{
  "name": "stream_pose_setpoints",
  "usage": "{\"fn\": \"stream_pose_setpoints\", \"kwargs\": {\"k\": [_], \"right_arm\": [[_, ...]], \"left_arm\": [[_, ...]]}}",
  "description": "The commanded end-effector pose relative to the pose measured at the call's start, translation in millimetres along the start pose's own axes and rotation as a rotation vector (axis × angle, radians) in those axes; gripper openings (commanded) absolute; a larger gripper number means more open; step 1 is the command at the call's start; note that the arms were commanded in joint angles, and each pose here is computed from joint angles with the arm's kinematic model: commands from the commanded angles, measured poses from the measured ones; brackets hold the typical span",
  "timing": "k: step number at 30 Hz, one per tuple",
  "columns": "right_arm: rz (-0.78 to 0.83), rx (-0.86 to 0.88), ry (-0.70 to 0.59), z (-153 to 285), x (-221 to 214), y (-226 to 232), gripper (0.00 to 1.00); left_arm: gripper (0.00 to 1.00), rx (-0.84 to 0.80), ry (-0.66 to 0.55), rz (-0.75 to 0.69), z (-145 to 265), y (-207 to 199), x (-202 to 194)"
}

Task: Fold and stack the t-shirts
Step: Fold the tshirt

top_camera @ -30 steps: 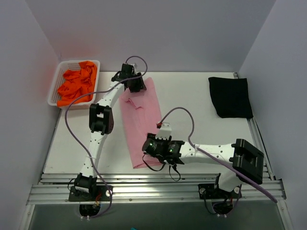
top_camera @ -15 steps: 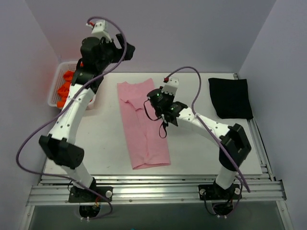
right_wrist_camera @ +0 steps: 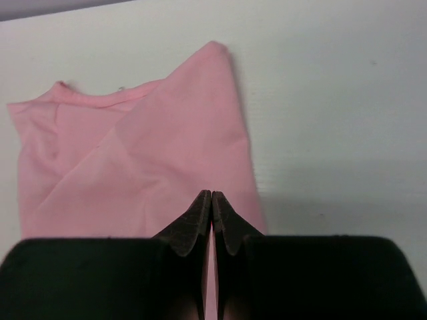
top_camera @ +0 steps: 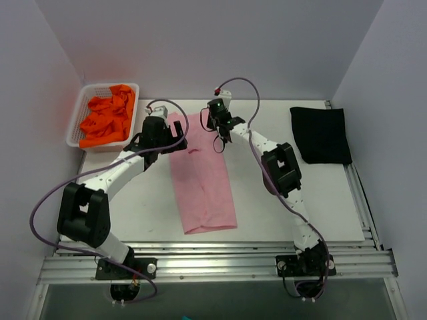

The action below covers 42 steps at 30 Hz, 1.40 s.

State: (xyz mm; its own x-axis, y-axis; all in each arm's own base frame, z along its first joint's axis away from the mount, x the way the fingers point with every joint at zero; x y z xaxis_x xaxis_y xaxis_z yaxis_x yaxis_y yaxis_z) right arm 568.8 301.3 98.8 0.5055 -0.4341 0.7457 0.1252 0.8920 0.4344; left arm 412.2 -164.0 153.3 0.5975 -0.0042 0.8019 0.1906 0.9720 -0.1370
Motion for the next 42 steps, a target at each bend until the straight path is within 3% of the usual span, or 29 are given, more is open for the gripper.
{"fn": "stream_pose_setpoints", "kwargs": {"k": [1,12,17,20,23,28,37,41,42], "right_arm": [[-0.033,0.200,0.028,12.0,8.4,55.0,0.00],[-0.169,0.291,0.252,-42.9,-76.8,32.2,0.00],[-0.197,0.264,0.253,-56.4,-79.3,9.4,0.00],[-0.204,0.204,0.228,-60.8,-68.9,-17.1,0.00],[-0.251,0.048,0.168,-63.9,-48.9,-83.2,0.00],[-0.354,-0.056,0.125,-61.4,-35.1,-149.1,0.00],[-0.357,0.048,0.223,-84.6,-51.8,-132.5,0.00],[-0.315,0.140,0.228,-89.0,-48.8,-83.6,0.00],[-0.285,0.145,0.258,-88.5,-64.7,-71.9,0.00]], "left_arm": [[0.97,-0.003,-0.209,0.023,20.5,-4.5,55.1],[0.97,0.014,-0.195,0.060,6.6,2.0,27.6],[0.97,0.033,-0.178,0.062,0.0,5.7,22.8],[0.98,0.029,-0.174,0.061,-2.9,5.0,21.7],[0.98,0.037,-0.170,0.058,-5.6,6.8,20.5],[0.98,0.048,-0.152,0.049,-12.9,8.9,14.6],[0.98,0.027,-0.153,0.065,-21.2,4.3,16.8],[0.98,0.028,-0.158,0.067,-21.6,4.2,18.2],[0.98,0.027,-0.162,0.067,-21.6,4.0,19.3]]}}
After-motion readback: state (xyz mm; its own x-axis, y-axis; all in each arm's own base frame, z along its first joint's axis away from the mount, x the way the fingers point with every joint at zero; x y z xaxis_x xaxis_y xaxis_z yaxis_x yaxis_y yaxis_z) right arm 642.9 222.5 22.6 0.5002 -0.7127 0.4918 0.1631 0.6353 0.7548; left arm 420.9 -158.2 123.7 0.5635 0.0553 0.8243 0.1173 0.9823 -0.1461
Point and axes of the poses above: each gripper's point midway between its finger pads, its own z axis back along the fingers, its own y axis along the line the jaws close on, x = y × z, the point moved 1 cm from there along z, back along the fingers, and after that the axes turned 15 degrees about -z, right-handed, at the moved point
